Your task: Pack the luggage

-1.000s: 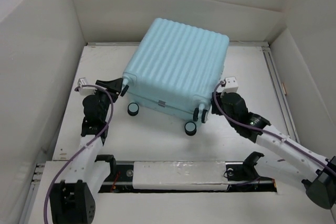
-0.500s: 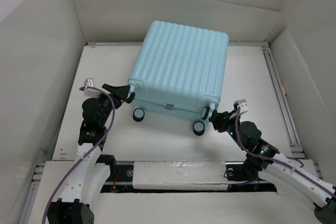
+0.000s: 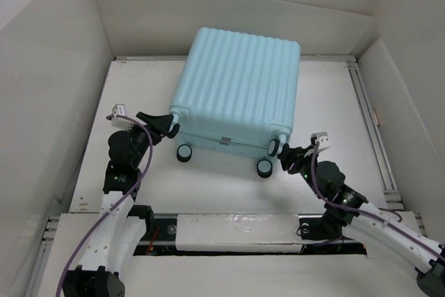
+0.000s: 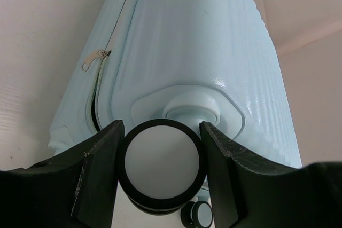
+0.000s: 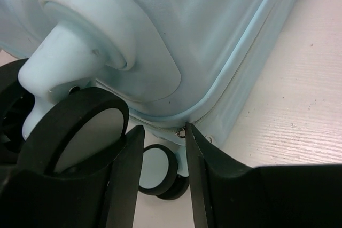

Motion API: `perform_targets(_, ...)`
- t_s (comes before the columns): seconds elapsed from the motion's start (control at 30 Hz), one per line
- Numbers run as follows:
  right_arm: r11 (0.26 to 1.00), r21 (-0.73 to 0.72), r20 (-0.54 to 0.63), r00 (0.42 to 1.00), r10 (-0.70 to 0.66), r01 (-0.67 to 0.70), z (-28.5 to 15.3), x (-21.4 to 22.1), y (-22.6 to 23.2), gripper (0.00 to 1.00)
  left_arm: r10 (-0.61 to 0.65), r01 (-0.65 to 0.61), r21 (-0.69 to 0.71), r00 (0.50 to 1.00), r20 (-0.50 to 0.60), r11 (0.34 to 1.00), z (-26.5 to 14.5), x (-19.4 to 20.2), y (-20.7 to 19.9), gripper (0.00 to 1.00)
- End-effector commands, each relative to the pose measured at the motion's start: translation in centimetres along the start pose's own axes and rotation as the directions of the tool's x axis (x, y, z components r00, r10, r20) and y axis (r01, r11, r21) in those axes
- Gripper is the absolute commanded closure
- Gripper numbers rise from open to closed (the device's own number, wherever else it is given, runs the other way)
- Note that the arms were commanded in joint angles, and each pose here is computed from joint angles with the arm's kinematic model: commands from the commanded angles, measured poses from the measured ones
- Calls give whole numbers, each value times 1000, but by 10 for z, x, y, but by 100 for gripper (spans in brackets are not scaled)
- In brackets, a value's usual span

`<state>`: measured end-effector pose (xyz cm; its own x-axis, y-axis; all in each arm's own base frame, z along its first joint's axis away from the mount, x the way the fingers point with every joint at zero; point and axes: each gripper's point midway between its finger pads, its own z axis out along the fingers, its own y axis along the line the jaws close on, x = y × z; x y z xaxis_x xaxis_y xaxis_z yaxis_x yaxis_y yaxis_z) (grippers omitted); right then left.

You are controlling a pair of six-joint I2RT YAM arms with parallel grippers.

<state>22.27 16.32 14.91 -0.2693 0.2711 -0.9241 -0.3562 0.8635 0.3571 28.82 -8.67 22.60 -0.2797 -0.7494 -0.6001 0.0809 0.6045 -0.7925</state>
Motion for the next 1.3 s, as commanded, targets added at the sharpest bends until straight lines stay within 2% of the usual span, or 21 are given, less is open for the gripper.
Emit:
perform_targets(0.0, 998, -15, -50, 997, 64, -65, -5, 24, 1, 58, 47, -30, 298, 998, -51, 954, -20, -1, -76, 100)
perform_targets(0.33, 994, -39, -4, 995, 102, -102, -15, 14, 3, 49, 61, -47, 286, 997, -43, 957, -15, -6, -77, 100)
perform_targets(0.67, 984, 121, -22, 991, 135, -131, -7, 21, -19, 49, 104, -97, 265, 994, -13, 959, -15, -16, -81, 100)
perform_targets(0.83, 981, 147, -39, 990, 132, -125, -4, 24, -22, 51, 134, -136, 205, 991, 19, 969, -10, -29, -79, 100)
perform_targets(0.97, 977, 155, -31, 988, 153, -147, -5, 23, -23, 51, 123, -119, 159, 992, -15, 980, 5, -23, -64, 100)
perform_targets(1.27, 997, 70, 55, 998, 16, -20, 2, -7, -8, 49, 80, -71, 214, 996, -32, 974, 7, -19, -73, 100)
